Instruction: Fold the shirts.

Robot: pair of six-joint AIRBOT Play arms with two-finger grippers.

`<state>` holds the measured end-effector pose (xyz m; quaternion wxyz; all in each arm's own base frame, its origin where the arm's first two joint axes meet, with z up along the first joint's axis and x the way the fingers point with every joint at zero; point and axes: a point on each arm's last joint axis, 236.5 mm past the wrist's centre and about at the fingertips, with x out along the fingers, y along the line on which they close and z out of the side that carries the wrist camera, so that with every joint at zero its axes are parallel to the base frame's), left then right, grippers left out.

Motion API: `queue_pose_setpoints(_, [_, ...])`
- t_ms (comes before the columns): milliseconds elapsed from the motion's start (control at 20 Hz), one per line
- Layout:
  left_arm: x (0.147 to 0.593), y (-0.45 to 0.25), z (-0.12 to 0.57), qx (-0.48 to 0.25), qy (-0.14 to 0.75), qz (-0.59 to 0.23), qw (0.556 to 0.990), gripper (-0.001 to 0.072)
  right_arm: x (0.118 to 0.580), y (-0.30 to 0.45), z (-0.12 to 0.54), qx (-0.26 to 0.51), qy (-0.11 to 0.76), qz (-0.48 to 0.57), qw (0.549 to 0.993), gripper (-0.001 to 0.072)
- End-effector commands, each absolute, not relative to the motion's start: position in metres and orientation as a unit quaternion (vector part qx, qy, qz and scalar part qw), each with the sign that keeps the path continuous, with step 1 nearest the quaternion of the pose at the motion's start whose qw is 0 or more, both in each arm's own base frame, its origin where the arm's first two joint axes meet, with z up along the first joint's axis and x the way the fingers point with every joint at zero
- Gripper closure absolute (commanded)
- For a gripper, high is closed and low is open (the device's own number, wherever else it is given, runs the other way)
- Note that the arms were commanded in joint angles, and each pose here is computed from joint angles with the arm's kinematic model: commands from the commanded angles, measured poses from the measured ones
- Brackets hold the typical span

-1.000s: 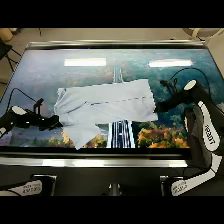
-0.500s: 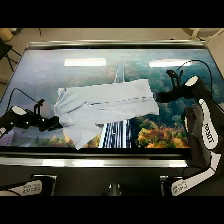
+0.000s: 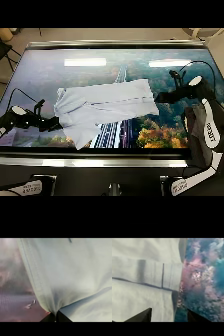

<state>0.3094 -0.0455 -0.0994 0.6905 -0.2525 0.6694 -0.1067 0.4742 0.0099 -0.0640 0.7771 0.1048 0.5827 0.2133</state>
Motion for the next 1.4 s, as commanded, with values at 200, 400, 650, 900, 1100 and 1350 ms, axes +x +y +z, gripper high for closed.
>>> queue_pose_setpoints(200, [0.308, -0.046, -0.099, -0.252, 0.672, -0.11, 0.688, 0.0678, 0.393, 0.001, -0.099, 0.198, 0.67, 0.214, 0.682, 0.0218])
queue_pose_setpoints(400, [0.304, -0.048, -0.098, -0.253, 0.677, -0.114, 0.682, 0.0678, 0.416, 0.025, -0.101, 0.233, 0.631, 0.214, 0.708, 0.0141])
queue_pose_setpoints(650, [0.305, -0.048, -0.098, -0.253, 0.676, -0.113, 0.683, 0.0678, 0.425, 0.04, -0.102, 0.234, 0.624, 0.211, 0.715, 0.0097])
queue_pose_setpoints(900, [0.304, -0.048, -0.098, -0.253, 0.677, -0.114, 0.682, 0.0678, 0.413, 0.045, -0.115, 0.201, 0.657, 0.193, 0.7, 0.0684])
queue_pose_setpoints(1100, [0.317, -0.046, -0.082, -0.237, 0.662, -0.131, 0.699, 0.0679, 0.423, 0.041, -0.088, 0.148, 0.625, 0.233, 0.73, 0.0698])
queue_pose_setpoints(1350, [0.39, -0.033, 0.12, -0.146, 0.468, -0.16, 0.857, 0.068, 0.48, 0.013, 0.093, -0.04, 0.452, 0.243, 0.857, 0.0698])
